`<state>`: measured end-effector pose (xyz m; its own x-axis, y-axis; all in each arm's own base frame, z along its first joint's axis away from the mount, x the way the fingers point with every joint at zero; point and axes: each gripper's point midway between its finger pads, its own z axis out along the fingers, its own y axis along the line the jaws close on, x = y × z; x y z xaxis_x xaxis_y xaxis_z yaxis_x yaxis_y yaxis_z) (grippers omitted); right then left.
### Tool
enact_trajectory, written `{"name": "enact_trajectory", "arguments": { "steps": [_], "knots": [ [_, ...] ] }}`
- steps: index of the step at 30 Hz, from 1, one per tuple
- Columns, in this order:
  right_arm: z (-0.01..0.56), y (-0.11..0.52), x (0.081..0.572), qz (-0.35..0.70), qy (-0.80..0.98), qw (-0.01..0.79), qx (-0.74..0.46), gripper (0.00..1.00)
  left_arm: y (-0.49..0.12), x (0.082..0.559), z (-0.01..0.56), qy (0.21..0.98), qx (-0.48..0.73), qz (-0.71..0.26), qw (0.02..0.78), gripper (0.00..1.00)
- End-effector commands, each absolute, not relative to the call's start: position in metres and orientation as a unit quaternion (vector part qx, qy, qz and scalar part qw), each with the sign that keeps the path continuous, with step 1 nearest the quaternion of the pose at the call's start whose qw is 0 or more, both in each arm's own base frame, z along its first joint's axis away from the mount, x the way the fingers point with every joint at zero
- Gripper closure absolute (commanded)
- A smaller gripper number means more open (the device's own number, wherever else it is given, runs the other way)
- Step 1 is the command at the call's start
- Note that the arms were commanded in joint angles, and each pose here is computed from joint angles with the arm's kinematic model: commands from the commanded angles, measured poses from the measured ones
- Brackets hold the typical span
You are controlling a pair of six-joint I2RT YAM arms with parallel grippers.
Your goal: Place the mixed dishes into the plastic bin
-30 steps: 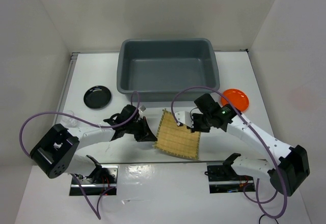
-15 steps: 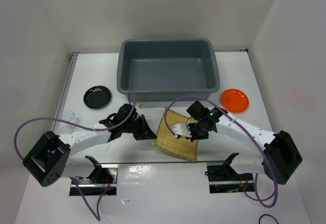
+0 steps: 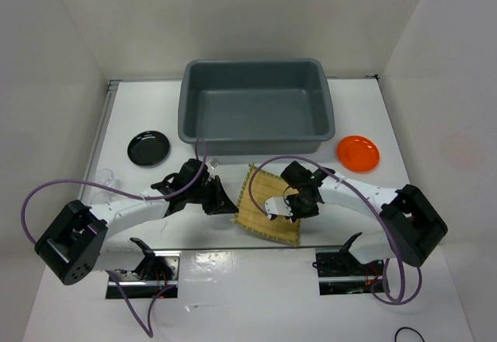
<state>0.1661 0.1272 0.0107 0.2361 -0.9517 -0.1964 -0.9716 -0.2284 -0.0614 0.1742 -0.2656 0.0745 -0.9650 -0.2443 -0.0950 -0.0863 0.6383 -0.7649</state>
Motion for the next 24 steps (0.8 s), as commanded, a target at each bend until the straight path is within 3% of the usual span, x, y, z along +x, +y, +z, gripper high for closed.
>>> {"name": "enact_trajectory", "arguments": {
  "steps": [1,14,24],
  "knots": [
    [0.007,0.148,0.178,0.067,0.59,0.119,-0.796,1.0,-0.281,0.185,0.104,0.879,-0.076,-0.456,0.114,1.0],
    [0.039,0.158,0.176,0.095,0.637,0.103,-0.758,1.0,-0.282,0.186,0.103,0.881,-0.077,-0.453,0.111,1.0],
    [0.018,0.152,0.177,0.082,0.649,0.084,-0.751,1.0,-0.28,0.186,0.104,0.882,-0.08,-0.451,0.114,1.0]
  ]
}}
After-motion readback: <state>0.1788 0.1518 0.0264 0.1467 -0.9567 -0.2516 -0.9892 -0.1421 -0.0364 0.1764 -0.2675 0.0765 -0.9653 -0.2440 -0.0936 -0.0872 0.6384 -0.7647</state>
